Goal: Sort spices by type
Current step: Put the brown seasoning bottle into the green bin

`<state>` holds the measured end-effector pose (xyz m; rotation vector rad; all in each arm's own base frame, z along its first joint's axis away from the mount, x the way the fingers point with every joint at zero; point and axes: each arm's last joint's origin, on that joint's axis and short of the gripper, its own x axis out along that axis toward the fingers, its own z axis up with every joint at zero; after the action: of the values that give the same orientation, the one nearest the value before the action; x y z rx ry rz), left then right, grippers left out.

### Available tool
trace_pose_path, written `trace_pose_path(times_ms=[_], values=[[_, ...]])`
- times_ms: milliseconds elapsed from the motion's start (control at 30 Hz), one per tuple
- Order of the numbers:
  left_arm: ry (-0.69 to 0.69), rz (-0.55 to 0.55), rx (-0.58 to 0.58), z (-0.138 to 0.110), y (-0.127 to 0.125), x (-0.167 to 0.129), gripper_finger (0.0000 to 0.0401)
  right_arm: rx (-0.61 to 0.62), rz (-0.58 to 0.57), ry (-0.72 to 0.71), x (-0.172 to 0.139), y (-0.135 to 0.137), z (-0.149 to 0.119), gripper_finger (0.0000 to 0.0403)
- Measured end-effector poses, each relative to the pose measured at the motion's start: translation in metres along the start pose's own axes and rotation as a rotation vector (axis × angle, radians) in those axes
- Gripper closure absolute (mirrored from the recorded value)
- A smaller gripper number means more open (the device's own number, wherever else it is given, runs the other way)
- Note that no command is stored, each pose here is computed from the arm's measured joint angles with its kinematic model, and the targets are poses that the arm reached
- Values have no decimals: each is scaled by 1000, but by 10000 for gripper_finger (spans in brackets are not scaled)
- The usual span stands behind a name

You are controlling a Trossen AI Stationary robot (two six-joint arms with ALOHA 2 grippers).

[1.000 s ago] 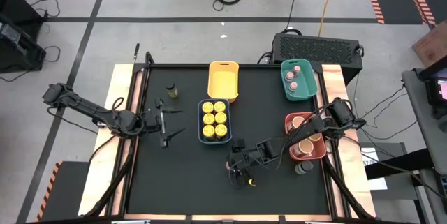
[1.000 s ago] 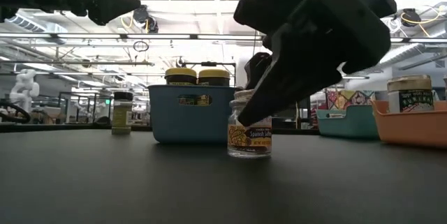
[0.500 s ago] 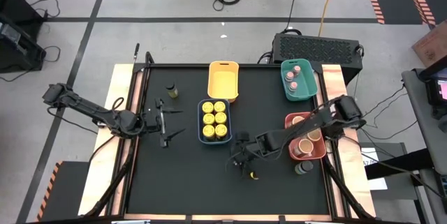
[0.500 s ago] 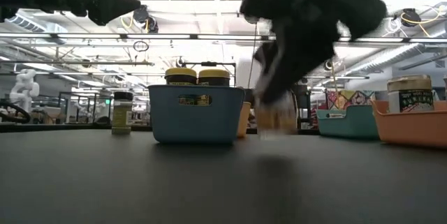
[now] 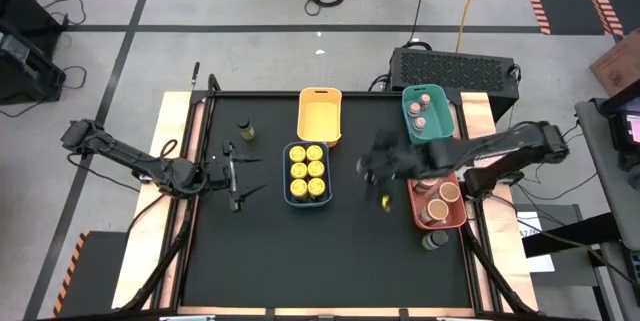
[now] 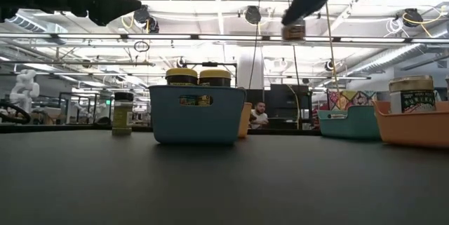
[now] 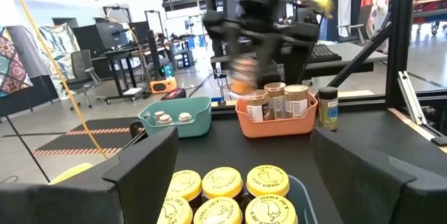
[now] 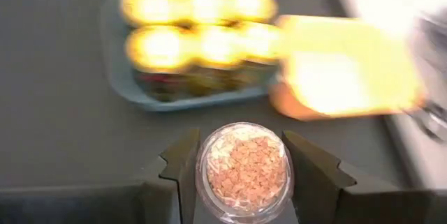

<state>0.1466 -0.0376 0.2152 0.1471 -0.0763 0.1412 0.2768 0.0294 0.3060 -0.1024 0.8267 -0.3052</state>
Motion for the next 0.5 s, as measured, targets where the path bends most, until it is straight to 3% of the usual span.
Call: trace_pose_path(times_ms=[267, 500], values=[[0, 0, -2, 0, 0, 0, 72, 251, -273, 218, -1, -84, -23, 249], [-1, 0, -21, 0, 0, 0, 72, 500, -472, 362, 20, -152, -64, 249]])
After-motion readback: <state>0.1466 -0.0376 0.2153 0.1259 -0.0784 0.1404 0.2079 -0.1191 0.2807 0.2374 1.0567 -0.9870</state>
